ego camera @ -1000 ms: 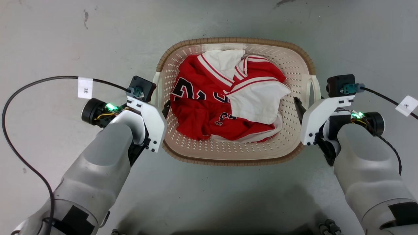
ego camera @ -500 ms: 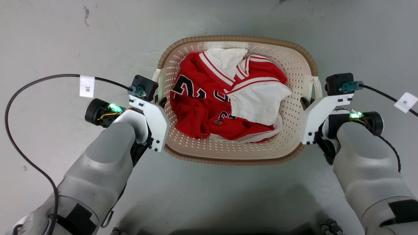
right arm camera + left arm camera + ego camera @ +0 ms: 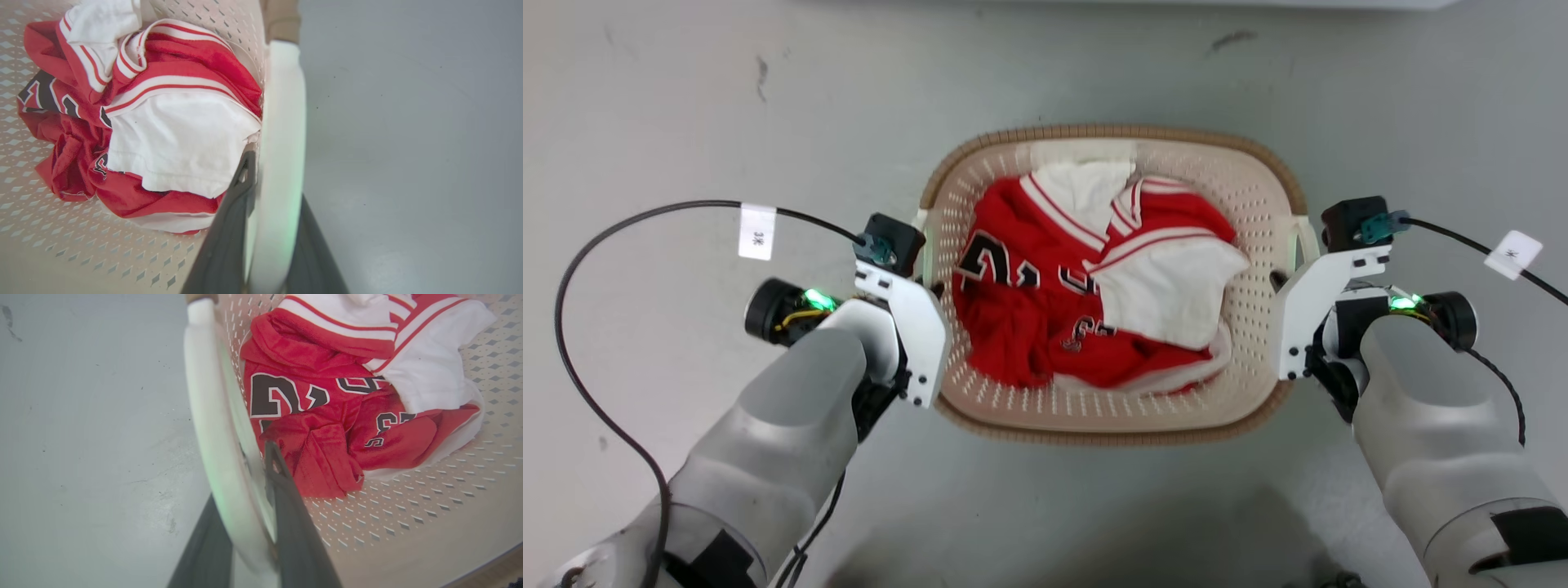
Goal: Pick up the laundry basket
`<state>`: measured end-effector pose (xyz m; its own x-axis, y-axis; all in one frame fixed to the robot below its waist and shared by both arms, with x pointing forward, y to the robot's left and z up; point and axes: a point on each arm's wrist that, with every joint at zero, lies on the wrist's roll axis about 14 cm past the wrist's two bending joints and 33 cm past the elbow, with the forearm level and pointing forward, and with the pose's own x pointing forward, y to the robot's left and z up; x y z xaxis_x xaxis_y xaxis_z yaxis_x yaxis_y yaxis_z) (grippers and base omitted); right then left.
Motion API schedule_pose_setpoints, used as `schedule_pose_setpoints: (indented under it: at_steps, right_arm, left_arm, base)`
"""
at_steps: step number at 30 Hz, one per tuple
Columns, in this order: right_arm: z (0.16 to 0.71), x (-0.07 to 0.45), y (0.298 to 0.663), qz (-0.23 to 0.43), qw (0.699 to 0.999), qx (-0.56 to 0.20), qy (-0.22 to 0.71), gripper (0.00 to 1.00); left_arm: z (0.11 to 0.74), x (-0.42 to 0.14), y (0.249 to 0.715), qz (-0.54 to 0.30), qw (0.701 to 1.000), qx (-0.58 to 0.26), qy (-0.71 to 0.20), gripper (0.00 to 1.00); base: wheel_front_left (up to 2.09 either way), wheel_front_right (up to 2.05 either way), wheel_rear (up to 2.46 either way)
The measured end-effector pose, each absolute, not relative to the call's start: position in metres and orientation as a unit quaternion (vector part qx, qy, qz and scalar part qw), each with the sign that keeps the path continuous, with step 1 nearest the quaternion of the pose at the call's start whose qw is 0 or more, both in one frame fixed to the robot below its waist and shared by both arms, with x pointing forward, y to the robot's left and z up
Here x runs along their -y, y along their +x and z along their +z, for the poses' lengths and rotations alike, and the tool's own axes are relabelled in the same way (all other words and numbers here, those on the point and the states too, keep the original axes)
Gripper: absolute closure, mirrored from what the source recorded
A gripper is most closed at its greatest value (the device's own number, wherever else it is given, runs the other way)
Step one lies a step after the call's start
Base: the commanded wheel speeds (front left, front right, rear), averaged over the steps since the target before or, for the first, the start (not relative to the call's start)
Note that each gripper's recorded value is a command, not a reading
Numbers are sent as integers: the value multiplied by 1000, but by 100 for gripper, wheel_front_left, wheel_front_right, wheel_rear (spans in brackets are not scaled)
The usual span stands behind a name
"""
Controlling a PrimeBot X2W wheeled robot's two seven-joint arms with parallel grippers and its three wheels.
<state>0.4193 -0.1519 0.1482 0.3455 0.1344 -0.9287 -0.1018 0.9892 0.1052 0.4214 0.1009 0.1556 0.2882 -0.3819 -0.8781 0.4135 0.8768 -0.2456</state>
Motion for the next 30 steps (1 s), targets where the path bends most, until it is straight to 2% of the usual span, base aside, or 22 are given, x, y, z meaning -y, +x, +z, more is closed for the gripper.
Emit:
schedule_pose_setpoints:
  at_steps: [6,12,30]
  right_arm:
    - [171,153,411,86,800,-593,-12,100]
    - [210,154,422,97,806,-583,-44,100]
    - [323,140,394,112,807,-578,-51,100]
  left_arm:
    - [180,-101,405,-252,788,-562,9,100]
    - [216,-102,408,-248,798,-550,-5,100]
    - [330,-114,381,-265,806,-530,17,100]
  base:
    - [0,0,0]
    - [0,0,0]
    - [0,0,0]
